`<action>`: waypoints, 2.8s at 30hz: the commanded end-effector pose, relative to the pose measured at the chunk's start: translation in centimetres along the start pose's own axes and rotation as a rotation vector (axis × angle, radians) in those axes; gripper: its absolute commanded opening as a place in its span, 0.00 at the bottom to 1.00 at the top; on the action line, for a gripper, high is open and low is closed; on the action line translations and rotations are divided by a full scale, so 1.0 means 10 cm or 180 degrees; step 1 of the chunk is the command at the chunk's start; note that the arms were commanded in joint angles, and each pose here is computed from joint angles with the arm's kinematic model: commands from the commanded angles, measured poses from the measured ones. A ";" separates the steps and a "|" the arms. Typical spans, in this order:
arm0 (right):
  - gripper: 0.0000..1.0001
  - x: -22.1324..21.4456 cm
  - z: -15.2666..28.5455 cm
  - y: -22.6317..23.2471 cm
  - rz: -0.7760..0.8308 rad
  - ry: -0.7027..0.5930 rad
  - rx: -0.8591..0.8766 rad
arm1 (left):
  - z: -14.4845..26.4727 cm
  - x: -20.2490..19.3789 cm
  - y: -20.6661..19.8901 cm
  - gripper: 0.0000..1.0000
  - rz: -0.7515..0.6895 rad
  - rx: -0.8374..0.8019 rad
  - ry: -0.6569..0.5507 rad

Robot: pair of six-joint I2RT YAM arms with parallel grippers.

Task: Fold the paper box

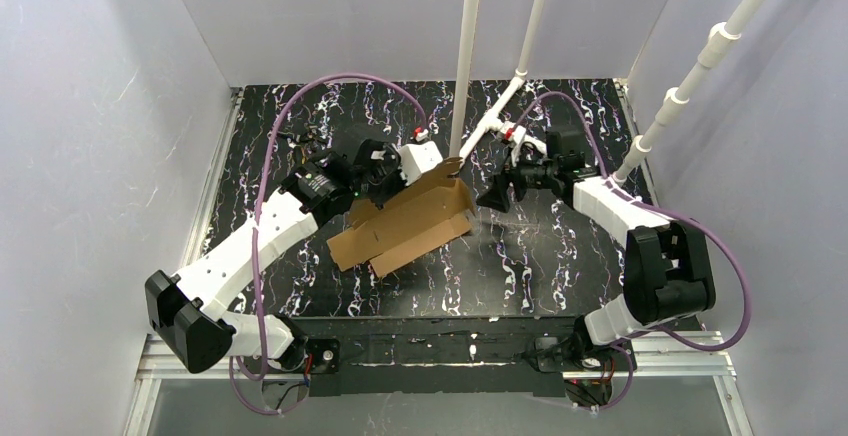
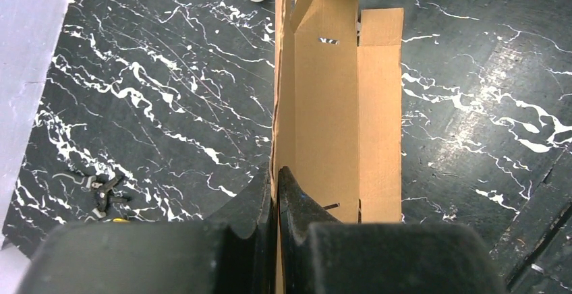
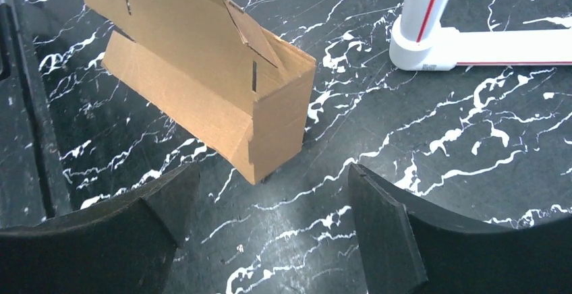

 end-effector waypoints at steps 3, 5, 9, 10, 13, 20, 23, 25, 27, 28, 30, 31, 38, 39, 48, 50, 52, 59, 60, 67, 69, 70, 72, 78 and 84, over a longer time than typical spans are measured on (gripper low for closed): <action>0.93 0.31 -0.36 0.00 0.0072 0.0039 -0.0523 | 0.18 0.19 0.06 0.00 -0.0020 0.0168 -0.0193; 0.93 0.31 -0.46 -0.04 0.0069 0.0099 -0.0699 | 0.17 0.20 0.05 0.00 0.0032 0.0156 -0.0200; 0.91 0.27 -0.60 -0.16 0.0087 0.0106 -0.0846 | 0.18 0.19 0.03 0.00 0.0139 0.0126 -0.0235; 0.90 0.25 -0.63 -0.17 0.0102 0.0084 -0.0843 | 0.18 0.19 0.02 0.00 0.0159 0.0103 -0.0258; 0.81 0.19 -0.70 -0.22 0.0133 0.0045 -0.0863 | 0.18 0.19 -0.02 0.00 0.0259 0.0016 -0.0308; 0.62 0.23 -0.55 -0.14 0.0382 -0.0337 -0.0761 | 0.31 0.16 -0.10 0.00 0.0489 -0.0167 -0.0356; 0.50 0.28 -0.47 -0.10 0.0483 -0.0555 -0.0619 | 0.34 0.11 -0.12 0.00 0.0631 -0.0291 -0.0369; 0.40 0.28 -0.46 -0.08 0.0504 -0.0582 -0.0529 | 0.35 0.08 -0.11 0.00 0.0772 -0.0400 -0.0412; 0.32 0.26 -0.47 -0.05 0.0529 -0.0601 -0.0456 | 0.35 0.05 -0.11 0.00 0.0924 -0.0526 -0.0461; 0.29 0.25 -0.48 -0.04 0.0531 -0.0621 -0.0432 | 0.36 0.05 -0.11 0.00 0.0985 -0.0589 -0.0488; 0.26 0.22 -0.48 -0.03 0.0566 -0.0646 -0.0417 | 0.35 0.04 -0.12 0.00 0.1105 -0.0732 -0.0513; 0.25 0.20 -0.48 -0.02 0.0581 -0.0646 -0.0411 | 0.33 0.04 -0.12 0.00 0.1164 -0.0815 -0.0516; 0.22 0.10 -0.48 0.03 0.0765 -0.0679 -0.0346 | 0.13 -0.03 -0.16 0.00 0.1678 -0.1291 -0.0355; 0.22 0.09 -0.47 0.04 0.0771 -0.0675 -0.0344 | 0.10 -0.05 -0.16 0.00 0.1749 -0.1318 -0.0325; 0.21 -0.01 -0.47 0.05 0.0777 -0.0596 -0.0391 | -0.06 -0.21 -0.08 0.00 0.2404 -0.1416 -0.0163; 0.21 -0.01 -0.46 0.05 0.0773 -0.0590 -0.0403 | -0.07 -0.24 -0.06 0.00 0.2419 -0.1338 -0.0104; 0.21 -0.02 -0.46 0.04 0.0759 -0.0583 -0.0407 | -0.08 -0.27 -0.05 0.00 0.2445 -0.1307 -0.0041; 0.21 -0.05 -0.47 0.05 0.0705 -0.0561 -0.0359 | -0.18 -0.33 -0.03 0.00 0.2541 -0.1346 0.0111; 0.21 -0.06 -0.47 0.04 0.0703 -0.0556 -0.0360 | -0.19 -0.34 -0.03 0.00 0.2555 -0.1346 0.0135; 0.18 -0.04 -0.48 -0.01 0.0609 -0.0512 -0.0457 | -0.28 -0.41 -0.01 0.01 0.2722 -0.1370 0.0317; 0.18 -0.06 -0.49 -0.02 0.0569 -0.0481 -0.0444 | -0.29 -0.43 -0.01 0.00 0.2731 -0.1383 0.0322; 0.19 -0.07 -0.49 -0.02 0.0557 -0.0465 -0.0412 | -0.30 -0.44 -0.01 0.00 0.2724 -0.1379 0.0325; 0.29 -0.06 -0.49 -0.03 0.0533 -0.0431 -0.0255 | -0.30 -0.46 0.00 0.00 0.2647 -0.1312 0.0333; 0.91 0.27 -0.21 -0.07 0.0907 -0.0390 0.0205 | -0.19 -0.41 0.12 0.00 0.1962 -0.1064 0.0070; 0.89 0.57 -0.39 -0.10 0.0944 -0.0296 0.0906 | -0.12 0.05 0.24 0.00 0.1318 -0.1305 -0.0376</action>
Point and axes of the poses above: each gripper's point midway between its finger pads, its own z axis back along the fingers, its own y axis along the line the jaws close on, x = y × z, the point moved 10 cm from there along z, back along the fingers, and after that the axes turned 12 degrees about z, right-handed, at the moved point
